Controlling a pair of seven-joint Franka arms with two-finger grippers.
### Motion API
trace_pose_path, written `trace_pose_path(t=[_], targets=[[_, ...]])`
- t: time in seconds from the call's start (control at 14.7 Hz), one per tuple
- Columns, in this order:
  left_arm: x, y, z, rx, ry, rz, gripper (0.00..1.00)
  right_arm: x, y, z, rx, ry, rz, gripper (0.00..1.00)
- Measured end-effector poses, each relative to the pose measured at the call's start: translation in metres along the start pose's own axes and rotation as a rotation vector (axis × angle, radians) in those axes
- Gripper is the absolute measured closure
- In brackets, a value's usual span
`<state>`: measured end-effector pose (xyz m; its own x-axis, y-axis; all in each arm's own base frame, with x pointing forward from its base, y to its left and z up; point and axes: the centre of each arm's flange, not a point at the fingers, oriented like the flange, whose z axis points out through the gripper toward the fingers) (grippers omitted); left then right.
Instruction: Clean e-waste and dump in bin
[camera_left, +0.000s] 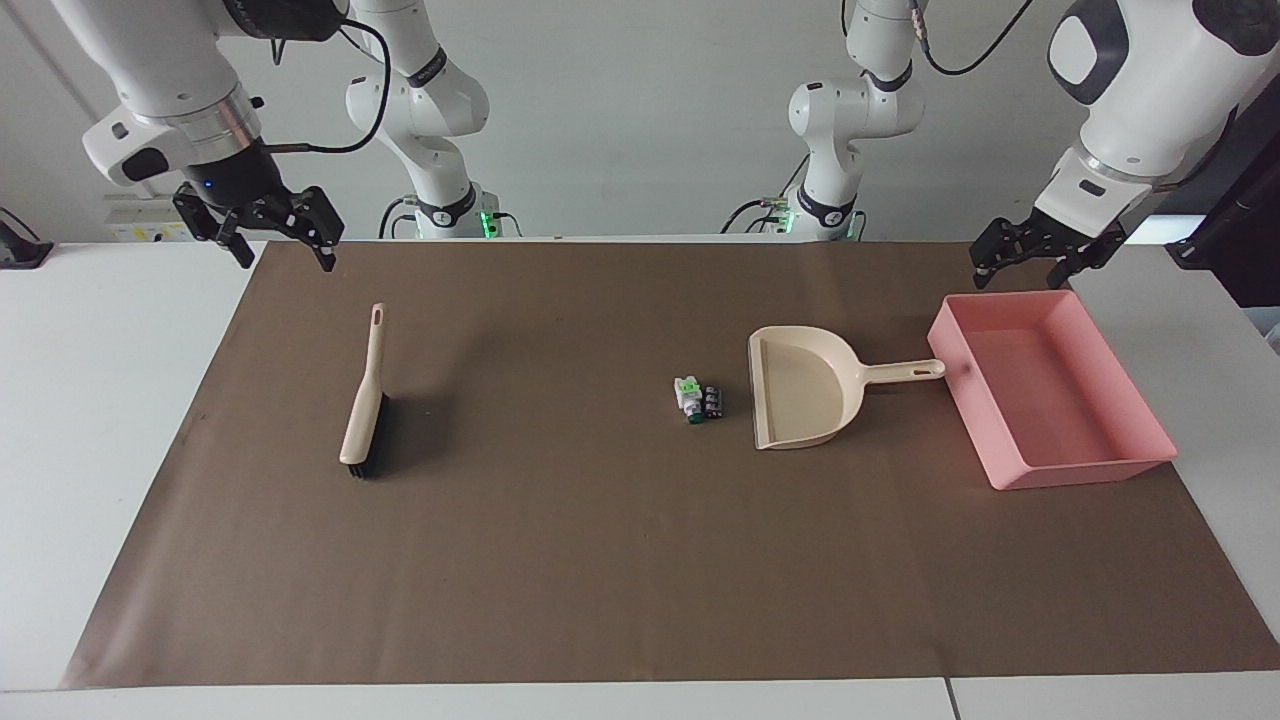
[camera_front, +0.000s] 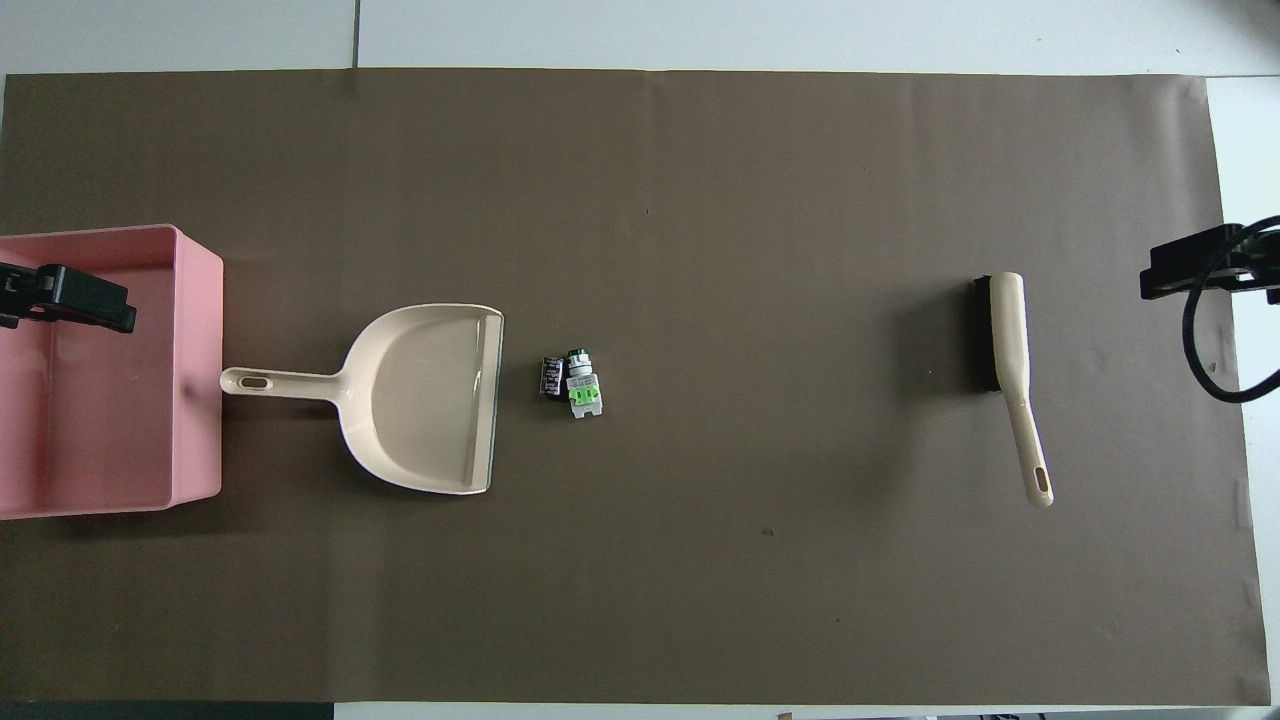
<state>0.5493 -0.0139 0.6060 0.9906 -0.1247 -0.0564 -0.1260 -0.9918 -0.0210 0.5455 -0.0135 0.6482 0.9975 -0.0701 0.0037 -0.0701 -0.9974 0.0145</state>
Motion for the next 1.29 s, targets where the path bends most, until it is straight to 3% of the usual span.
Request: trace_pose_path(t=[0.95, 1.16, 1.29], targets=[[0.000, 0.001, 0.000, 0.000, 0.000, 0.002, 0.00, 0.000, 0.002, 0.010, 0.000, -0.007, 0.004, 0.00], [0.000, 0.006, 0.000, 0.000, -0.002, 0.041, 0.00, 0.000, 0.003, 0.034, 0.002, 0.034, 0.004, 0.00], [0.004, 0.010, 0.000, 0.004, 0.019, 0.156, 0.00, -0.007, 0.003, 0.066, 0.001, 0.021, 0.005, 0.00]])
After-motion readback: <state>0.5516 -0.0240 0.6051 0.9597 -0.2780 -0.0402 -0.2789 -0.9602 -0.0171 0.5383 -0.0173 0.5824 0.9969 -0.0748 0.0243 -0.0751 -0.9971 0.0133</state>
